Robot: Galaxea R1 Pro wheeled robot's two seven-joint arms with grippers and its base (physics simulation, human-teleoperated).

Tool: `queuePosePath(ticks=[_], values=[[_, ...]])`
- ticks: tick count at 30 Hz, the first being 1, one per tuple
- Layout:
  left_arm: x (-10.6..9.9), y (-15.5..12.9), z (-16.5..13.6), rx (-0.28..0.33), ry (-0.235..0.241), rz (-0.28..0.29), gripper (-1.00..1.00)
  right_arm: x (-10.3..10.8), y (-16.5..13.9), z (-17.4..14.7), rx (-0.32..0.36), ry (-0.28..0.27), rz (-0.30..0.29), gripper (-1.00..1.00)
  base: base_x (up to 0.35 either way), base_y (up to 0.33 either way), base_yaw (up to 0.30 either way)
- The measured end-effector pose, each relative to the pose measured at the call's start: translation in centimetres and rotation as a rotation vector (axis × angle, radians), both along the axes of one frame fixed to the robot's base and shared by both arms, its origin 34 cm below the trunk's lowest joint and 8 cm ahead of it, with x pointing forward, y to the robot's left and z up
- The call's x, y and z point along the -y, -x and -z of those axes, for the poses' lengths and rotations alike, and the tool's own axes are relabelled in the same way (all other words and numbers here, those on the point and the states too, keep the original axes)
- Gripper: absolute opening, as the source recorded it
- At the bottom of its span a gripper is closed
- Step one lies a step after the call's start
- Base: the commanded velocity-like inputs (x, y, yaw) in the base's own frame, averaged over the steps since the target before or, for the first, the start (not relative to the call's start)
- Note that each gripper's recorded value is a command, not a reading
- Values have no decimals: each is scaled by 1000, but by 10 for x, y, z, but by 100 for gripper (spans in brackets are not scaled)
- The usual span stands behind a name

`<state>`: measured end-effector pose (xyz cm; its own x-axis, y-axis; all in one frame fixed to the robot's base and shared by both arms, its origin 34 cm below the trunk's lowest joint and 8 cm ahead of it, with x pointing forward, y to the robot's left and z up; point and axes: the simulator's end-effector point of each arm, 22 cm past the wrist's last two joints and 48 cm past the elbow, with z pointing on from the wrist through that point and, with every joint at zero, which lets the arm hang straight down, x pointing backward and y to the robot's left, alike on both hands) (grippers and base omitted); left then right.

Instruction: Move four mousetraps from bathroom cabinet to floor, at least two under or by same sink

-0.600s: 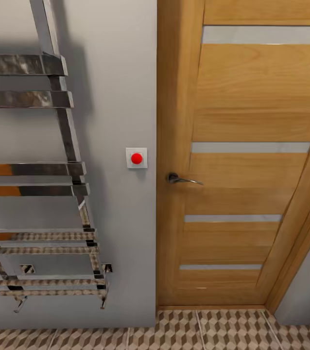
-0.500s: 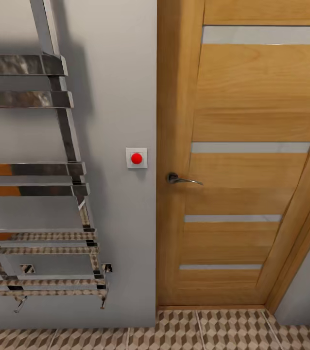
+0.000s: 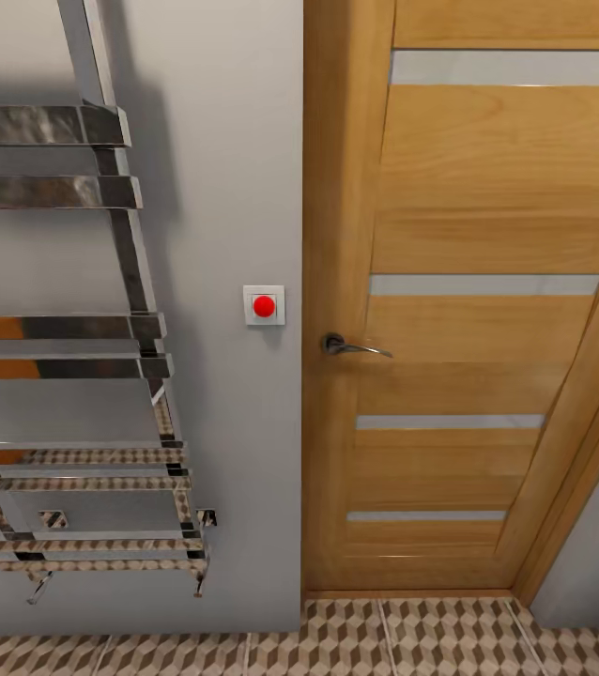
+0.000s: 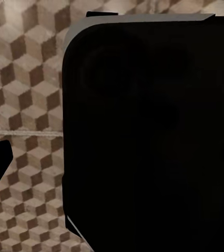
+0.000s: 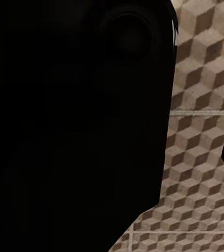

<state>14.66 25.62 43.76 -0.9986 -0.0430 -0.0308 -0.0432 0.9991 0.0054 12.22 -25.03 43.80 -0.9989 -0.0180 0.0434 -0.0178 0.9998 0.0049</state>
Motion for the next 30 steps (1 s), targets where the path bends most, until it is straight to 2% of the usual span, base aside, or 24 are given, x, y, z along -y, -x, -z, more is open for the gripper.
queuePosePath(ticks=[9,30], values=[[0,-1,0,3,0,-2,100,1,0,0,1,3,1,100,0,0,161],[0,-1,0,4,0,-3,100,2,0,0,2,9,0,100,0,0,261]])
